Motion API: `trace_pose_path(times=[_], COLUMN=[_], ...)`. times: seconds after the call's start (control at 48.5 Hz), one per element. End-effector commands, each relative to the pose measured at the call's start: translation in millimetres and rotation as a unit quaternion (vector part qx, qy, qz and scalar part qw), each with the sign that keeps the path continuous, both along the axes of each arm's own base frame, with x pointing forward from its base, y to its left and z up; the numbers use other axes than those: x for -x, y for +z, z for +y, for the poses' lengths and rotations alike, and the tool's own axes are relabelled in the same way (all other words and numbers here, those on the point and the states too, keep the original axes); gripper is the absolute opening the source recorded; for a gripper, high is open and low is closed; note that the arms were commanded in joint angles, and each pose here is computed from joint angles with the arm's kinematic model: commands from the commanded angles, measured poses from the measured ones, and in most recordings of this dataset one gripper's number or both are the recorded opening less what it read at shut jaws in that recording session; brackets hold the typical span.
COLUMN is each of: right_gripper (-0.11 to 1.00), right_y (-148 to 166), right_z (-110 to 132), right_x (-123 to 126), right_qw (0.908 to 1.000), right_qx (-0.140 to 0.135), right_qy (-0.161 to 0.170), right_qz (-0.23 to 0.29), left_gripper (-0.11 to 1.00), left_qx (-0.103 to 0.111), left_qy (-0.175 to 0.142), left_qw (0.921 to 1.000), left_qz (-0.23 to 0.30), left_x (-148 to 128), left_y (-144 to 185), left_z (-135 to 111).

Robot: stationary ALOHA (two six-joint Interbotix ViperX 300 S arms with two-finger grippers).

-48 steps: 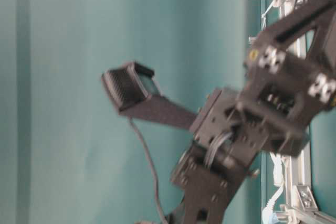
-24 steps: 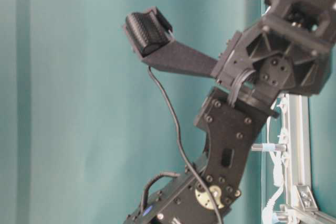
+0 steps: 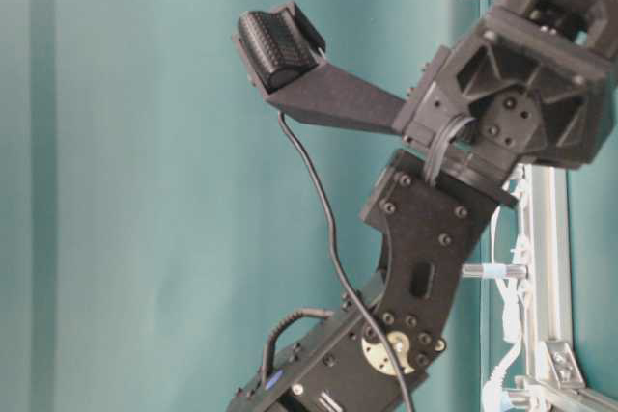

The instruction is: Insert the wire through the string loop located on the right side.

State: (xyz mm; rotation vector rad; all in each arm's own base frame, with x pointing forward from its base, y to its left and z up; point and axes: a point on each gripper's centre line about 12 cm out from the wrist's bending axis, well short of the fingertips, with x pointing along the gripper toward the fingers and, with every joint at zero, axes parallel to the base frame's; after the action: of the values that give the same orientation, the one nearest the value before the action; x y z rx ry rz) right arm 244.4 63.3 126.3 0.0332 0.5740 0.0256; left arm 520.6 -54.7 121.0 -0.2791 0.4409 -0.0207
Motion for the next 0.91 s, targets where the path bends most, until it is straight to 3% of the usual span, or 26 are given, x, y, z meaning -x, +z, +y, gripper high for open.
trace_pose_path(times=[0.0, 0.186, 0.289, 0.33, 0.433, 0.475, 0.888], right_gripper=[0.11, 0.11, 0.11, 0.11, 0.11, 0.11, 0.11], right_y=[6.8, 7.2, 7.2, 7.1, 7.2, 7.2, 8.8], right_z=[0.1, -0.1, -0.1, -0.3, -0.1, -0.1, -1.0], right_x=[-5.0, -5.2, -5.2, -5.2, -5.2, -5.2, -5.0], right_qw=[0.9999, 0.9998, 0.9998, 0.9998, 0.9998, 0.9998, 0.9995], right_qx=[-0.001, 0.000, 0.000, -0.001, 0.000, 0.000, 0.011], right_qy=[-0.003, -0.004, -0.004, -0.005, -0.004, -0.004, 0.001], right_qz=[-0.016, -0.018, -0.018, -0.018, -0.018, -0.018, -0.030], left_gripper=[0.77, 0.77, 0.68, 0.60, 0.28, 0.21, 0.22], left_qx=[0.006, 0.006, 0.005, 0.004, 0.004, 0.004, 0.002], left_qy=[0.000, -0.001, -0.002, -0.003, -0.004, -0.004, -0.008], left_qw=[0.9998, 0.9998, 0.9999, 0.9999, 0.9999, 0.9999, 1.0000], left_qz=[-0.021, -0.021, -0.013, -0.010, -0.012, -0.012, -0.002], left_x=[-5.8, -6.9, -7.3, -7.6, -7.5, -7.5, -5.7], left_y=[16.7, 17.5, 17.1, 17.4, 19.0, 19.0, 17.8], left_z=[-2.3, -3.3, -3.5, -3.6, -4.5, -4.5, -7.7])
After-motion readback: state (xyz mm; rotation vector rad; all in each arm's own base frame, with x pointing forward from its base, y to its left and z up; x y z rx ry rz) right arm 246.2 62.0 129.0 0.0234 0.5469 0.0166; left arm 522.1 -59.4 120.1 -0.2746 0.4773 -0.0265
